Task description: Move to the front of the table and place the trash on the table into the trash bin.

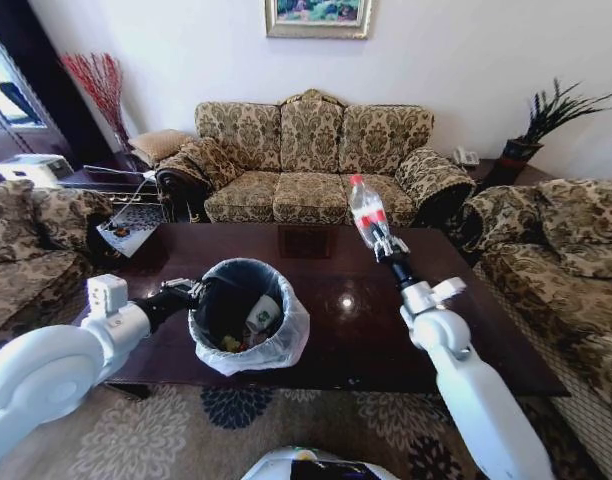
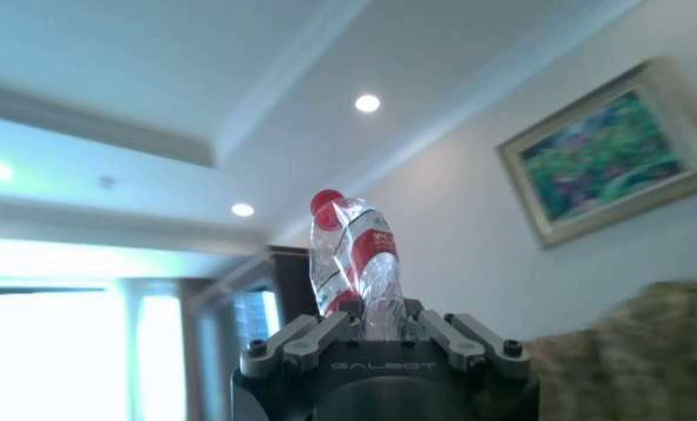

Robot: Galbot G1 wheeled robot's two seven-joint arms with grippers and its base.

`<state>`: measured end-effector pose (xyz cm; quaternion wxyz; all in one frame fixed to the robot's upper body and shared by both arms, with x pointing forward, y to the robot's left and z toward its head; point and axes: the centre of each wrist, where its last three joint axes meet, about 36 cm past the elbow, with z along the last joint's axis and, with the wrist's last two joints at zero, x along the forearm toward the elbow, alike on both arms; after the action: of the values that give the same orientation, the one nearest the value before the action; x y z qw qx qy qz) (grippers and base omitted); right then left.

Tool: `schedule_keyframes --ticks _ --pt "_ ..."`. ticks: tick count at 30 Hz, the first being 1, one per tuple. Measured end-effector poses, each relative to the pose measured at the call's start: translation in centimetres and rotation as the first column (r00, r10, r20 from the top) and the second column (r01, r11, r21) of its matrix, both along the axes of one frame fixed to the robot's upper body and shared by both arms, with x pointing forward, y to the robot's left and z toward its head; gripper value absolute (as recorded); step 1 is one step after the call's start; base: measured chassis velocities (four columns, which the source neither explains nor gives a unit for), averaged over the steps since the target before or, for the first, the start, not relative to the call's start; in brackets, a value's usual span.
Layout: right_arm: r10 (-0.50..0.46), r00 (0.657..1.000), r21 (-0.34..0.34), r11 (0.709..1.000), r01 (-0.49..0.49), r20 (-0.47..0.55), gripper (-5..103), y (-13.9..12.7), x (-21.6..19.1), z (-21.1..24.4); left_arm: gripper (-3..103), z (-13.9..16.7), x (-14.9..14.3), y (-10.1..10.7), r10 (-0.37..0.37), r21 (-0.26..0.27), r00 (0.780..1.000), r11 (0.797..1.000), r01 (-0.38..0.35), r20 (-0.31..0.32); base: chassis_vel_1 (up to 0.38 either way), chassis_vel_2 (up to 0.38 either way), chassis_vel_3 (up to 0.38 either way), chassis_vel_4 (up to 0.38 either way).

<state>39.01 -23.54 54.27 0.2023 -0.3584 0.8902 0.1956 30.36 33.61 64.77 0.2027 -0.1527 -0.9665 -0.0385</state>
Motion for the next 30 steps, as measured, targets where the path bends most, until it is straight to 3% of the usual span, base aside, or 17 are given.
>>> schedule_keyframes --ticks 3,4,6,11,15,20,27,30 --pt "0.232 0.972 0.025 0.972 -0.233 0.042 12 2.2 -3.8 2.1 4 0.3 0.6 -0.1 -0.01 0.01 1.0 1.0 0.01 -0.016 0.0 0.0 0.0 0.0" --pt "0.232 0.972 0.025 0.972 -0.233 0.042 12 2.2 -3.8 2.1 4 0.3 0.6 -0.1 -0.01 0.01 1.0 1.0 0.01 -0.016 0.0 0.0 0.0 0.0" --pt "0.362 0.931 0.009 0.932 -0.363 0.057 12 3.6 -5.8 2.4 4 0.5 1.0 -0.4 -0.025 0.008 0.999 1.0 0.025 -0.024 0.0 0.0 0.0 0.0" --pt "0.459 0.888 -0.021 0.888 -0.459 0.013 12 5.7 -7.4 0.9 4 0.9 1.2 -0.7 -0.036 -0.001 0.999 0.999 0.036 -0.027 0.0 0.0 0.0 0.0" --pt "0.472 0.881 -0.045 0.88 -0.473 -0.027 12 7.2 -7.4 -1.4 4 1.0 1.0 -0.9 -0.043 -0.007 0.999 0.999 0.043 -0.025 0.0 0.0 0.0 0.0" --pt "0.445 0.894 -0.079 0.89 -0.448 -0.057 12 9.2 -6.2 -3.6 4 0.8 0.3 -1.3 -0.053 -0.023 0.998 0.998 0.053 -0.027 0.0 0.0 0.0 0.0" --pt "0.403 0.911 -0.126 0.903 -0.412 -0.086 8 9.6 -5.3 -5.1 4 1.1 -0.3 -1.8 -0.072 -0.024 0.997 0.997 0.072 -0.018 0.0 0.0 0.0 0.0" --pt "0.399 0.912 -0.13 0.903 -0.409 -0.093 18 9.8 -5.3 -5.2 4 1.2 -0.4 -1.9 -0.078 -0.023 0.997 0.997 0.078 -0.016 0.0 0.0 0.0 0.0"
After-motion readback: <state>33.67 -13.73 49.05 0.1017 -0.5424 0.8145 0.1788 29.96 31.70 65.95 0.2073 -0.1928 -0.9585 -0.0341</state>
